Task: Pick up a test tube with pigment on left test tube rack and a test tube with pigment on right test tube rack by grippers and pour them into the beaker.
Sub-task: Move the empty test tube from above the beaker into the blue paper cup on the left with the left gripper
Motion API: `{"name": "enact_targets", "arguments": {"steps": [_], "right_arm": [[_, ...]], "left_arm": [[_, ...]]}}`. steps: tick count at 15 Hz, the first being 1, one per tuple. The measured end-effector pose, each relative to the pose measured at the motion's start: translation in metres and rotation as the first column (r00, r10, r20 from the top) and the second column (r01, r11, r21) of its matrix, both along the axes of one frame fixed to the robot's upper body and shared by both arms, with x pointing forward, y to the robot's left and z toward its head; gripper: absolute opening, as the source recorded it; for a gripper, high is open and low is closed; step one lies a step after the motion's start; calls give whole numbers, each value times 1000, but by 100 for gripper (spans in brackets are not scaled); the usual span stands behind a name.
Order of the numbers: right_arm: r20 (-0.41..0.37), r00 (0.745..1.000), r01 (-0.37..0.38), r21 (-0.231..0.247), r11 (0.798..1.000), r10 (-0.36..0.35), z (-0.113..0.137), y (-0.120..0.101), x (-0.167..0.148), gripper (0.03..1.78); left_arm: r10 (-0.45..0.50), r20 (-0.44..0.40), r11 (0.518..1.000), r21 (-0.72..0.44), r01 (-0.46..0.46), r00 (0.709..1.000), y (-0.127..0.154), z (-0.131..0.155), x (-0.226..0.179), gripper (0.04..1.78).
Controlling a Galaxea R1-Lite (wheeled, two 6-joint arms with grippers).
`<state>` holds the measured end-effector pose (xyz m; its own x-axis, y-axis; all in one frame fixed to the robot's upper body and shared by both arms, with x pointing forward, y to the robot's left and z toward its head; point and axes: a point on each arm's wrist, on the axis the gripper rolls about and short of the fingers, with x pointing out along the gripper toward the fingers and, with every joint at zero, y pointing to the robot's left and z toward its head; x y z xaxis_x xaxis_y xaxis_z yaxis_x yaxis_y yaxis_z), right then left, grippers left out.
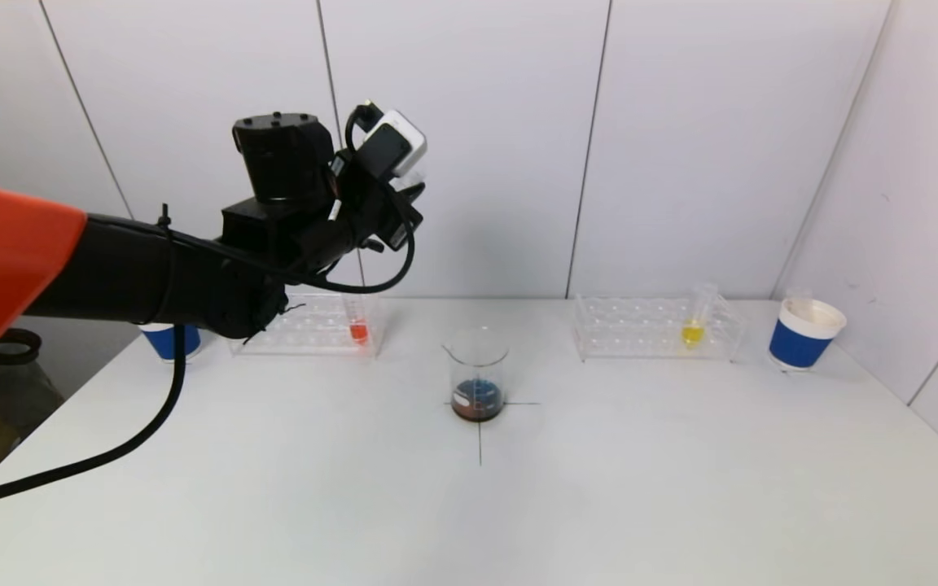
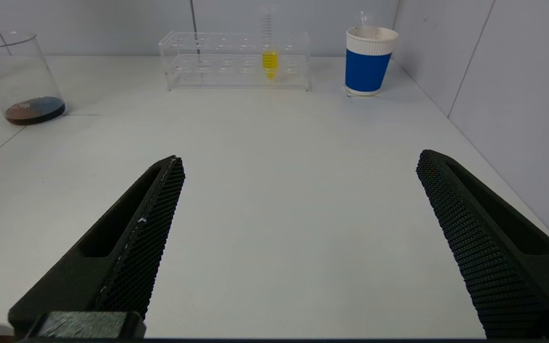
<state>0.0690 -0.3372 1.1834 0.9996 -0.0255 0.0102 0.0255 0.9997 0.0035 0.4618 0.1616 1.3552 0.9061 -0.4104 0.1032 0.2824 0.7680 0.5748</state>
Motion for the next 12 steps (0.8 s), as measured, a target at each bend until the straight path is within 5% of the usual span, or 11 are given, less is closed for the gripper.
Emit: {"name": "enact_targets", "arguments": {"steps": [5, 12], "right_arm": [[0, 1000, 0, 0, 1000, 0, 0, 0, 0, 177], [0, 1000, 0, 0, 1000, 0, 0, 0, 0, 177]], "left_arm": [[98, -128, 976, -182, -121, 987, 15, 48, -7, 42], [253, -234, 907, -281, -314, 939, 74, 80, -1, 42]]}}
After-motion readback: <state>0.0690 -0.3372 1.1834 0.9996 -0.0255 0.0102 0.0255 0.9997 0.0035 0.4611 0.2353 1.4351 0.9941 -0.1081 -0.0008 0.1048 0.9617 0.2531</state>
